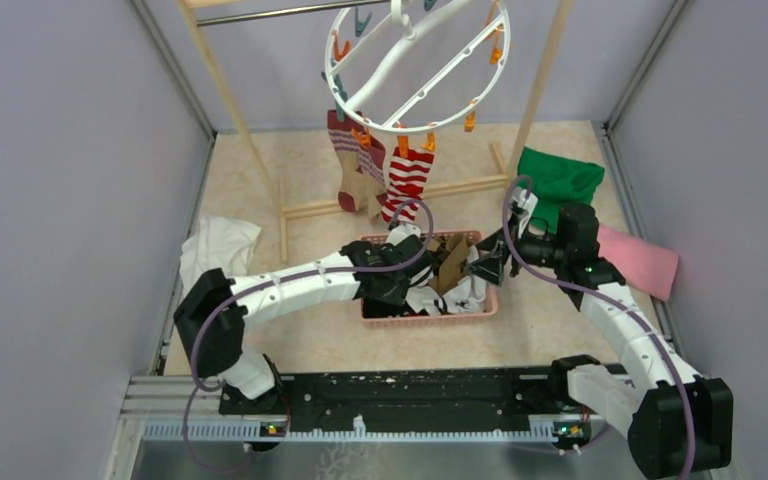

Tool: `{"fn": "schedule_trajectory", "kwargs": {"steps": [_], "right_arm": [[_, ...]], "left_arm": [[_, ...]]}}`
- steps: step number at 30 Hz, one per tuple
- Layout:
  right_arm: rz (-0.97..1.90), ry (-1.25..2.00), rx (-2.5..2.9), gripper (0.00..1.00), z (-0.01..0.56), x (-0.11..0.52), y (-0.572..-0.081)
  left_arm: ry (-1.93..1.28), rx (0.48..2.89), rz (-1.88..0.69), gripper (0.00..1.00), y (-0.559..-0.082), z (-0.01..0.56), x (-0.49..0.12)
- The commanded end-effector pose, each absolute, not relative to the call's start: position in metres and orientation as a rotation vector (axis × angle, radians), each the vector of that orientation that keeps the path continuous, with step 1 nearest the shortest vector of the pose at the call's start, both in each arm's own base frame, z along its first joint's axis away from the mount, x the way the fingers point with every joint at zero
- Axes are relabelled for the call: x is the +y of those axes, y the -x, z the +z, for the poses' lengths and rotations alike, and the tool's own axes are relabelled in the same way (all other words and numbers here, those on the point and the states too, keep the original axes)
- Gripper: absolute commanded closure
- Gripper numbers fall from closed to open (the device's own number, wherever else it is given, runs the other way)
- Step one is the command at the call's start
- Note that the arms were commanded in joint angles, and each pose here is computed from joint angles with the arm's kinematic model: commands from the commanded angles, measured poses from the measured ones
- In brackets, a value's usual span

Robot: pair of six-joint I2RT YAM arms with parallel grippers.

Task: Clip the socks to the hanger
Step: Pick up the sock from the bin.

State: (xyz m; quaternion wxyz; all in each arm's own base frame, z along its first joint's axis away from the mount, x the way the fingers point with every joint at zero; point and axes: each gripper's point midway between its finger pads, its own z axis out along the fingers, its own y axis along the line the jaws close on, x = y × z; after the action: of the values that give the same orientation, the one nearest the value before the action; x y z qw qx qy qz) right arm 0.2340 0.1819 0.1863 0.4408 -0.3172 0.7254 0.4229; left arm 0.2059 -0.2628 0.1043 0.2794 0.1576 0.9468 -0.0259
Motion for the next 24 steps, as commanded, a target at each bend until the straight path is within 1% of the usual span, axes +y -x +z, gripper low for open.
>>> {"fn": "schedule_trajectory", "kwargs": {"steps": [1, 5, 6, 7, 9, 11, 13, 14, 19, 24], "right_arm": [[1.041, 0.808, 1.724, 0.24, 0.201, 0.183, -0.237], [1.037, 0.809, 1.718, 0.24, 0.200, 0.183, -0.236], [1.036, 0.808, 1.716, 0.24, 0.201, 0.183, -0.236], [1.039, 0.807, 1.718, 0.24, 0.200, 0.183, -0.235], [1.039, 0.807, 1.716, 0.24, 0.201, 0.183, -0.234], [1.041, 0.809, 1.715, 0.24, 0.201, 0.183, -0.234], [1.042, 0.811, 1.712, 0.24, 0.202, 0.183, -0.235], [1.042, 0.813, 1.709, 0.24, 0.202, 0.183, -0.235], [1.050, 0.890, 1.650, 0.25, 0.209, 0.186, -0.230], [0.996, 1.114, 1.418, 0.25, 0.223, 0.190, -0.212]], "left_arm": [[-0.369, 2.488, 0.098, 0.47, -0.221, 0.118, -0.251], [-0.384, 2.454, 0.127, 0.47, -0.228, 0.124, -0.251], [-0.386, 2.446, 0.128, 0.50, -0.229, 0.126, -0.251], [-0.392, 2.442, 0.132, 0.56, -0.230, 0.126, -0.251], [-0.399, 2.439, 0.132, 0.60, -0.231, 0.126, -0.251], [-0.413, 2.441, 0.127, 0.72, -0.229, 0.126, -0.251], [-0.428, 2.444, 0.107, 0.92, -0.228, 0.127, -0.252], [-0.433, 2.444, 0.088, 0.99, -0.226, 0.129, -0.254], [-0.453, 2.396, -0.037, 1.00, -0.223, 0.154, -0.258], [-0.575, 2.216, -0.278, 1.00, -0.220, 0.205, -0.274]]}}
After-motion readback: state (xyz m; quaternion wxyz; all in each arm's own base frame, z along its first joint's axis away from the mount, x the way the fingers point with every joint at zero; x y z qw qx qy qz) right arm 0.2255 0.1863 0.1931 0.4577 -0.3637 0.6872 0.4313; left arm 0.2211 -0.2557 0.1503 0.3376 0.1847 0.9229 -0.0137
